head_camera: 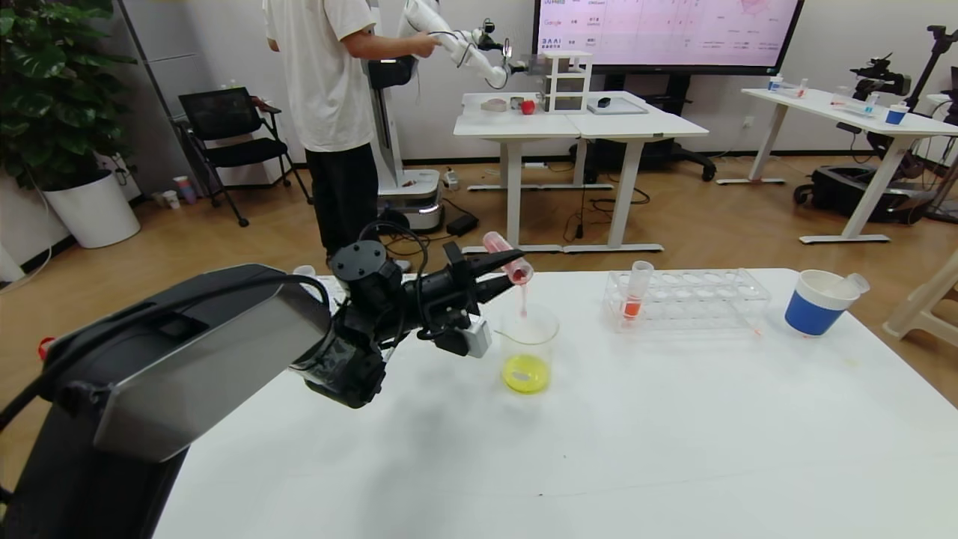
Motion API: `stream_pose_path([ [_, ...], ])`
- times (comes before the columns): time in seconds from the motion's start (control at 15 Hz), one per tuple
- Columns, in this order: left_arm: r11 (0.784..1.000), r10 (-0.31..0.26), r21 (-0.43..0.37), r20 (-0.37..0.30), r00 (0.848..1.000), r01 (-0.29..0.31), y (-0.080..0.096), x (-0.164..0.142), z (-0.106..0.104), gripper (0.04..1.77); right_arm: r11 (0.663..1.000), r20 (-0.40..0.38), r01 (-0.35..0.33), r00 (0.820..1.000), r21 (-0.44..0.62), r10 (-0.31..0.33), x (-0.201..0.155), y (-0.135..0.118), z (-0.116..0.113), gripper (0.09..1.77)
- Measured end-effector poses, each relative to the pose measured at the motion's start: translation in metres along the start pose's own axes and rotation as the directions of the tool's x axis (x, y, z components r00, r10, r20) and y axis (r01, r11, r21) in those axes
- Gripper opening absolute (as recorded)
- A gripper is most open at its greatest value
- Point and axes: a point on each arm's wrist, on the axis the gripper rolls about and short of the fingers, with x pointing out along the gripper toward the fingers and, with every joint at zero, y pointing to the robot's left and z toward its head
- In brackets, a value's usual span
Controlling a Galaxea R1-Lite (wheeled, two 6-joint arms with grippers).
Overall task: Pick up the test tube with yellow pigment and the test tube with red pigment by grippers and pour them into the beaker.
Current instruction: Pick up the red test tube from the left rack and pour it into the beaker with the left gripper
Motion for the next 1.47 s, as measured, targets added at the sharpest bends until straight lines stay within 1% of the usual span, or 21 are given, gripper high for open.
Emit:
stream_pose_path([
  [0.4,0.998,-0.002,0.056,0.011,1.000,0.001,-0.011,0.004,-0.003,0.50,1.000,0.000,0.000,1.000,0.000,0.000,0.000,0.000,0.000,1.74],
  [0.6,0.997,-0.005,0.079,0.017,1.000,0.003,-0.013,0.004,-0.003,0.50,1.000,0.000,0.000,1.000,0.000,0.000,0.000,0.000,0.000,1.74],
  [0.73,0.995,0.000,0.103,0.028,1.000,-0.003,-0.011,0.005,-0.003,0.50,1.000,0.000,0.000,1.000,0.000,0.000,0.000,0.000,0.000,1.74],
  [0.87,0.991,0.005,0.130,0.064,0.998,-0.013,-0.007,0.007,-0.005,0.50,1.000,0.000,0.000,1.000,0.000,0.000,0.000,0.000,0.000,1.74],
  [1.07,0.987,0.001,0.160,0.099,0.995,-0.017,-0.007,0.008,-0.006,0.50,1.000,0.000,0.000,1.000,0.000,0.000,0.000,0.000,0.000,1.74],
  [1.47,0.985,-0.001,0.173,0.115,0.993,-0.019,-0.008,0.007,-0.006,0.50,1.000,0.000,0.000,1.000,0.000,0.000,0.000,0.000,0.000,1.74],
])
